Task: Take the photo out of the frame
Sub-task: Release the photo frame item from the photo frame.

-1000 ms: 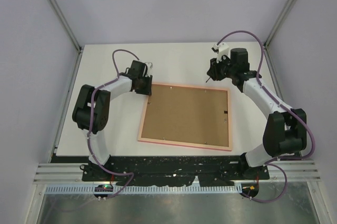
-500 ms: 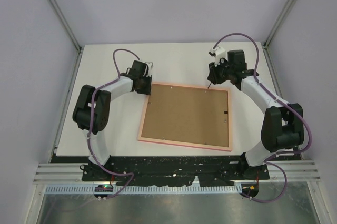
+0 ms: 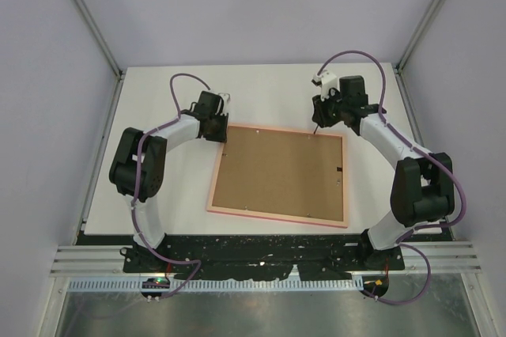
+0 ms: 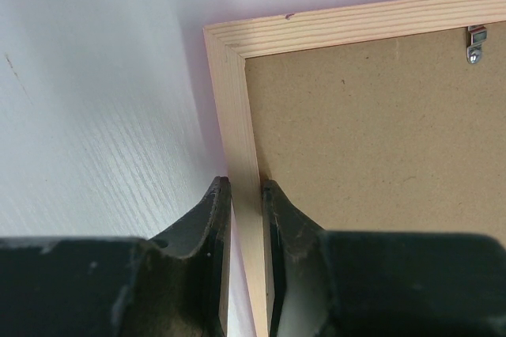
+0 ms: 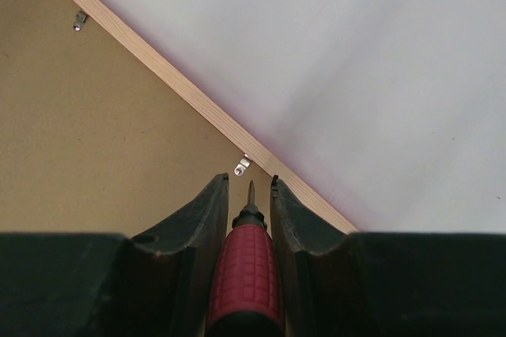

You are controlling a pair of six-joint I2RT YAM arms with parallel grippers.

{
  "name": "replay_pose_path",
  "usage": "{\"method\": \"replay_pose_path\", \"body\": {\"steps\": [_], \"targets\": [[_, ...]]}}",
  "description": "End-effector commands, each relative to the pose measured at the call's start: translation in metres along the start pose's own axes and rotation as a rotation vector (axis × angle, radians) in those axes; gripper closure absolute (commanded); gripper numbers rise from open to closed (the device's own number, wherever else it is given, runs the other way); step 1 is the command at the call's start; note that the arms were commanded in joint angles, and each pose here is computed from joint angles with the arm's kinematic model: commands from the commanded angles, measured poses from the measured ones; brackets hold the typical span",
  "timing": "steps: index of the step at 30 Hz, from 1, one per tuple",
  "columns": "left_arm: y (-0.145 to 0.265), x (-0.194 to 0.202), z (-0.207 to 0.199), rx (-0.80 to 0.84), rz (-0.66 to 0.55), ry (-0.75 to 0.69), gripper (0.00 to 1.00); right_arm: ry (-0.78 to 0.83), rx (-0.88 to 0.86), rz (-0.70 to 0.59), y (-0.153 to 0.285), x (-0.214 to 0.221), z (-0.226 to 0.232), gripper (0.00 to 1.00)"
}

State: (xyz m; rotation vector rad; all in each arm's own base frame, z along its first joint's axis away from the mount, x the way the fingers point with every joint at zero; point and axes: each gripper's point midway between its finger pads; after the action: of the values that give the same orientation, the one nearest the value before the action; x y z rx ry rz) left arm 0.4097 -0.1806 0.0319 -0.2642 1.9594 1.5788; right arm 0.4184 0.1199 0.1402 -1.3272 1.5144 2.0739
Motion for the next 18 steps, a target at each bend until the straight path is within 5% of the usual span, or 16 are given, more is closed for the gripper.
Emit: {"method": "replay_pose_path", "body": {"steps": [1,18], "targets": [[0.003,-0.002,0.0,-0.016,-0.017,-0.036,0.88,-0.002,0.022,-0.077,-0.004,-0.015,0.0,0.92],[0.002,-0.001,-0.001,-0.02,-0.013,-0.045,0.88,-0.008,0.074,-0.059,-0.02,-0.004,-0.006,0.92]]}}
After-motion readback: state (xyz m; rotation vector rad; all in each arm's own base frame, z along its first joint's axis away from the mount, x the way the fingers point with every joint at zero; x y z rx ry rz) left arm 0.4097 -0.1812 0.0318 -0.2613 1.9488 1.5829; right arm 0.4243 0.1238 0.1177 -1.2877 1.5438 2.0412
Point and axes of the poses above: each gripper's point midway between its finger pads, its own y axis back along the fingers, its own z axis along the line the jaws close on, x = y × z, and after that the axes turned 4 degrees about -y, right-handed
